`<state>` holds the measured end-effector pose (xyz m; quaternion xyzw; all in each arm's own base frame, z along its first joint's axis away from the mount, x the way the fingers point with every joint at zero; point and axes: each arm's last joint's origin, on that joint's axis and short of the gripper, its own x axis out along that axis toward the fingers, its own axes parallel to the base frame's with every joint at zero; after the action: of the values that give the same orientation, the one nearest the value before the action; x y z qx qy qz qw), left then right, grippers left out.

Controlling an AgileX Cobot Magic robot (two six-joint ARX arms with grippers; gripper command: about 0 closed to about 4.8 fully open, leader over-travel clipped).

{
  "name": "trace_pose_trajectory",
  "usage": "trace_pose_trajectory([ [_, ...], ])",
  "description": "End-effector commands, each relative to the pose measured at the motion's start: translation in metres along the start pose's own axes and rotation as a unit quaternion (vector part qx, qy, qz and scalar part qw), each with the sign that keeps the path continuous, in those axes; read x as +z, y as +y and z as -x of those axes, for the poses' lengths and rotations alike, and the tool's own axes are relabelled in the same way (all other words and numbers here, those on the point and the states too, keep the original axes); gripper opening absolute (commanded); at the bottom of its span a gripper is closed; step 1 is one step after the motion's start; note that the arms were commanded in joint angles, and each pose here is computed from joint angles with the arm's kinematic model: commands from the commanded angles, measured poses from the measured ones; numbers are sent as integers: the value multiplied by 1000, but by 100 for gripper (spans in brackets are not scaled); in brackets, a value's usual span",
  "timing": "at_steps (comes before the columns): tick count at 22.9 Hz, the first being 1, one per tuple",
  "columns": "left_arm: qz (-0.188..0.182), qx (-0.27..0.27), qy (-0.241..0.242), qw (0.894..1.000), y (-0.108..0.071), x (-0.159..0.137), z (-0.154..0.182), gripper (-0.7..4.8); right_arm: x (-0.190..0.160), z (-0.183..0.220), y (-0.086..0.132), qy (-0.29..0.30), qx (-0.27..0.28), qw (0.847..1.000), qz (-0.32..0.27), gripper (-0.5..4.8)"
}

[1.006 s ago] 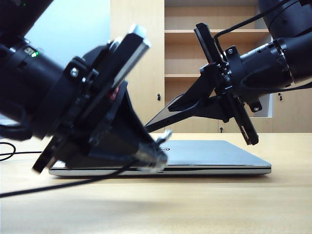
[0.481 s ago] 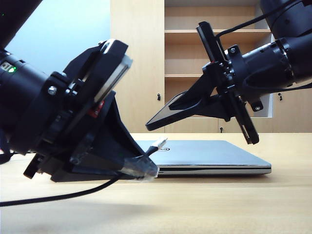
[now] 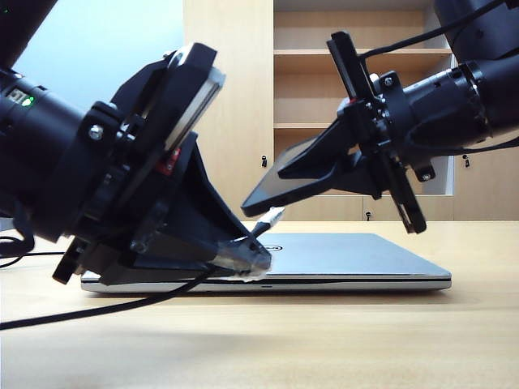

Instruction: Pick up the charging cable and the phone, plug the charging cable into the charging port on the phone, and finally place them back on the table.

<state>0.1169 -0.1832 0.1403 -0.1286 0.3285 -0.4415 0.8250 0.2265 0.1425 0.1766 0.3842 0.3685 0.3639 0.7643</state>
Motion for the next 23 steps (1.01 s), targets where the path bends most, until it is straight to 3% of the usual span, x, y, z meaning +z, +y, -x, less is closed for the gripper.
trace_pose_trajectory([
  [1,8,-3,-12,1000,0,3,0,-6,4,1,8,-7,34,999,26,-5],
  [9,24,7,-22,999,6,6,1,-6,-4,1,3,-2,23,1000,18,-6],
  [16,23,4,-24,999,5,7,1,-6,3,2,8,-67,27,997,15,-6],
  [23,24,4,-25,999,5,7,1,-6,0,0,9,-65,25,998,12,-6],
])
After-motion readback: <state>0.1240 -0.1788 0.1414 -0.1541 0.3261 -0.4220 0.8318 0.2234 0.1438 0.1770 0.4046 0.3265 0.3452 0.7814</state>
